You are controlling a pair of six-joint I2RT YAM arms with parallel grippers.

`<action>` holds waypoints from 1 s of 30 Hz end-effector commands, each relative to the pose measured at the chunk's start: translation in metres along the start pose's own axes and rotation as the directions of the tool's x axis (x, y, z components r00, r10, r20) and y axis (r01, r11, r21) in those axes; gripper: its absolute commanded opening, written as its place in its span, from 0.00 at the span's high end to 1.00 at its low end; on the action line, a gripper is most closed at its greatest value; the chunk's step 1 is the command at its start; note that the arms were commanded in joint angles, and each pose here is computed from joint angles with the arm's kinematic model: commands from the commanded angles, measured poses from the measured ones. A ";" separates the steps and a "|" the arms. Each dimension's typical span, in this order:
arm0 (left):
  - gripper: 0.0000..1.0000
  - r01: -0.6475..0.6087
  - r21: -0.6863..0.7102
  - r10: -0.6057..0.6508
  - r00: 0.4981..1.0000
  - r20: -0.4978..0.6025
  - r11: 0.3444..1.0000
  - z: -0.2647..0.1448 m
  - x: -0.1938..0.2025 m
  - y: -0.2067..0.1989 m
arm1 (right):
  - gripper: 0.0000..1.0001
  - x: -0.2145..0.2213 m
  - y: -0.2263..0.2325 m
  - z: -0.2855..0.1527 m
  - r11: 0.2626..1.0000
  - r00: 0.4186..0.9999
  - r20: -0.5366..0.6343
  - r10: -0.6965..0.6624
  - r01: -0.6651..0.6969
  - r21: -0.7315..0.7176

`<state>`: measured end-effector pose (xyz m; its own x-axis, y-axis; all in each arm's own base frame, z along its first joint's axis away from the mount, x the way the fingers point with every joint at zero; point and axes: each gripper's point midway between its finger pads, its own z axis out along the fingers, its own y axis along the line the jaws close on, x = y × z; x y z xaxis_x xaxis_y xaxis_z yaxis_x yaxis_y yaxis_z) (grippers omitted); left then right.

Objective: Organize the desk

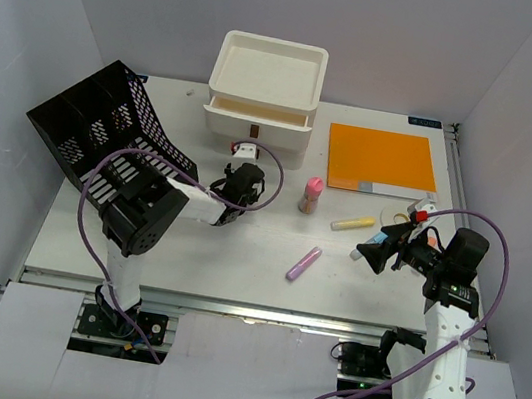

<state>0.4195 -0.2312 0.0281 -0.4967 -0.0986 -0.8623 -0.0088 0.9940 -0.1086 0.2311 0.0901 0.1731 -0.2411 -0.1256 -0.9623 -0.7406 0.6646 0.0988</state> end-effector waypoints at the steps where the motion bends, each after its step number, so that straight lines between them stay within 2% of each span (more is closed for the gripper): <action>1: 0.63 -0.060 0.053 0.065 0.993 -0.099 0.997 -0.011 0.028 -0.001 | 0.10 -0.013 0.000 -0.001 0.998 0.997 0.031 -0.064 0.064 0.000; 7: 0.83 -0.112 0.229 0.135 0.987 -0.089 0.967 -0.047 0.025 -0.015 | 0.10 -0.015 0.000 -0.002 0.998 0.997 0.034 -0.070 0.069 0.005; 11: 0.92 -0.113 0.432 0.150 0.987 -0.052 0.894 -0.090 0.004 -0.040 | 0.10 -0.017 0.000 -0.003 0.997 0.997 0.037 -0.074 0.074 0.007; 14: 1.00 -0.091 0.517 0.128 0.991 -0.035 0.851 -0.122 -0.011 -0.046 | 0.10 -0.017 0.001 -0.003 0.997 0.996 0.038 -0.076 0.076 0.008; 21: 1.00 0.090 0.657 -0.086 0.996 -0.039 0.748 -0.208 -0.054 -0.048 | 0.10 -0.017 0.001 -0.003 0.997 0.996 0.040 -0.076 0.076 0.004; 24: 1.00 0.147 0.667 -0.179 0.984 -0.020 0.731 -0.232 -0.085 -0.045 | 0.10 -0.016 0.001 -0.002 0.997 0.997 0.039 -0.072 0.072 0.001; 28: 1.00 0.215 0.677 -0.334 0.941 0.048 0.704 -0.258 -0.148 -0.044 | 0.10 -0.016 0.002 -0.002 0.997 0.997 0.039 -0.071 0.071 0.000; 30: 1.00 0.320 0.594 -0.443 0.894 0.070 0.738 -0.247 -0.182 -0.034 | 0.10 -0.016 0.001 -0.003 0.998 0.997 0.039 -0.069 0.069 0.003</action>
<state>0.2703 -0.2510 0.2545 -0.4398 -0.3420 -0.8304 0.4878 0.6854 -0.5406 0.2293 0.0906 0.1783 -0.2146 -0.1323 -0.9677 -0.7429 0.6653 0.0738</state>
